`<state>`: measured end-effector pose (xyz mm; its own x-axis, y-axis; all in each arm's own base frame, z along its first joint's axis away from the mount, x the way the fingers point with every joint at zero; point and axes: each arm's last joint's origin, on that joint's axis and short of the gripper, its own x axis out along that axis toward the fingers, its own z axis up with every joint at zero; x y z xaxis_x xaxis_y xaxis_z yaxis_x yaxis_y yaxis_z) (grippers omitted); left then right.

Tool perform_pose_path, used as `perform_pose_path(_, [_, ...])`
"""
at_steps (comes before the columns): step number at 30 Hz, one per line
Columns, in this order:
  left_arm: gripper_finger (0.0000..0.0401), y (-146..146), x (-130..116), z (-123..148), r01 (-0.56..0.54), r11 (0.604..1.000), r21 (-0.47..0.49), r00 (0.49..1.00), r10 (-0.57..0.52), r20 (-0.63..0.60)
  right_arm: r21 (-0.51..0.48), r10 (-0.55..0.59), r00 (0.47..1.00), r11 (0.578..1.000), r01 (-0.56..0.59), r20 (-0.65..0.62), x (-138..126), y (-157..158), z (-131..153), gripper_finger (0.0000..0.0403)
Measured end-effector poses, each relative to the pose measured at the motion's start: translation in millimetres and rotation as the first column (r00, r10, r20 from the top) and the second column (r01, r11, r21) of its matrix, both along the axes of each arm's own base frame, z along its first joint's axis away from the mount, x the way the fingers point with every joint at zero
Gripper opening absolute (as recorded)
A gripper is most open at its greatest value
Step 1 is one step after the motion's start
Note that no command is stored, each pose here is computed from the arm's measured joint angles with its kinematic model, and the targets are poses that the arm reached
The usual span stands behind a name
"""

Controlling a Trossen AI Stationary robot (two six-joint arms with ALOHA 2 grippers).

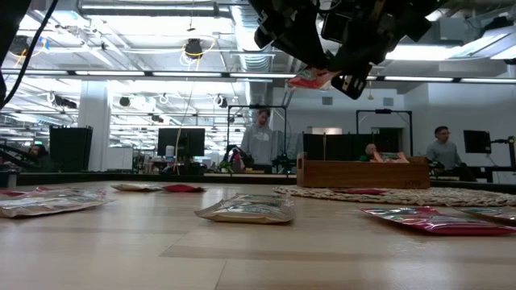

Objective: Pick & Place Tea
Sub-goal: Put the orange tea pack into the right compartment of the brown organizer

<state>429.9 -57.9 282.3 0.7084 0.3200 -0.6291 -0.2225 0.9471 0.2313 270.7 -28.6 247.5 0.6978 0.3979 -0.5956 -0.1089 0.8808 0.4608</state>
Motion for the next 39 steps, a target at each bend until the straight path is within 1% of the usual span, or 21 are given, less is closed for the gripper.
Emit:
perform_pose_path(2, [0.0030,-0.1,0.0,0.0,0.002,1.000,-0.002,1.000,-0.002,0.000,0.000,-0.001,1.000,1.000,0.001,-0.001,0.0,0.0,0.0,0.0005])
perform_pose_path(8, [0.0030,-0.1,0.0,0.0,-0.006,1.000,-0.011,1.000,0.006,0.004,0.007,-0.009,1.000,1.000,0.009,-0.011,-0.4,0.0,-0.5,0.0001])
perform_pose_path(10, [0.0030,0.0,-0.1,0.2,-0.040,0.999,-0.023,0.999,0.040,0.018,0.003,-0.012,1.000,1.000,0.013,-0.015,-0.6,-0.1,-0.7,0.0001])
perform_pose_path(13, [0.0030,1.1,-0.3,0.5,-0.094,0.995,-0.016,0.995,0.094,0.035,-0.005,-0.022,1.000,1.000,0.022,-0.021,-0.8,-0.5,-0.9,0.0000])
perform_pose_path(17, [0.0038,1.9,-0.3,0.7,-0.116,0.993,0.004,0.992,0.116,0.042,-0.009,-0.034,0.999,0.999,0.033,-0.041,-2.0,-0.7,-2.1,0.0000])
perform_pose_path(21, [0.0068,2.5,-0.5,0.7,-0.144,0.990,-0.008,0.988,0.144,0.052,-0.003,-0.037,0.997,0.999,0.037,-0.061,-3.2,-0.5,-3.7,0.0000])
perform_pose_path(27, [0.0136,2.9,-0.6,0.8,-0.169,0.985,-0.021,0.983,0.170,0.063,-0.022,-0.061,0.994,0.998,0.059,-0.090,-5.0,-1.8,-5.8,0.0000])
perform_pose_path(30, [0.0166,1.1,-1.3,1.2,-0.179,0.984,0.015,0.982,0.178,0.066,-0.020,-0.071,0.990,0.997,0.069,-0.118,-7.2,-4.1,-7.5,0.0000])
perform_pose_path(34, [0.0187,-1.1,-5.2,6.3,-0.204,0.972,0.120,0.978,0.196,0.073,-0.044,-0.099,0.969,0.995,0.091,-0.227,-16.1,-9.3,-12.0,0.0000])
perform_pose_path(36, [0.0188,-2.1,-9.5,9.3,-0.212,0.959,0.185,0.977,0.205,0.058,-0.104,-0.119,0.947,0.990,0.091,-0.298,-21.6,-11.9,-8.2,0.0000])
perform_pose_path(37, [0.0189,-2.2,-11.8,11.2,-0.214,0.952,0.219,0.977,0.208,0.048,-0.148,-0.134,0.934,0.985,0.089,-0.330,-24.1,-13.1,-4.2,0.0000])
perform_pose_path(39, [0.0188,-1.0,-16.0,13.6,-0.229,0.939,0.255,0.973,0.227,0.036,-0.243,-0.166,0.898,0.968,0.068,-0.408,-30.9,-14.5,6.3,0.0000])
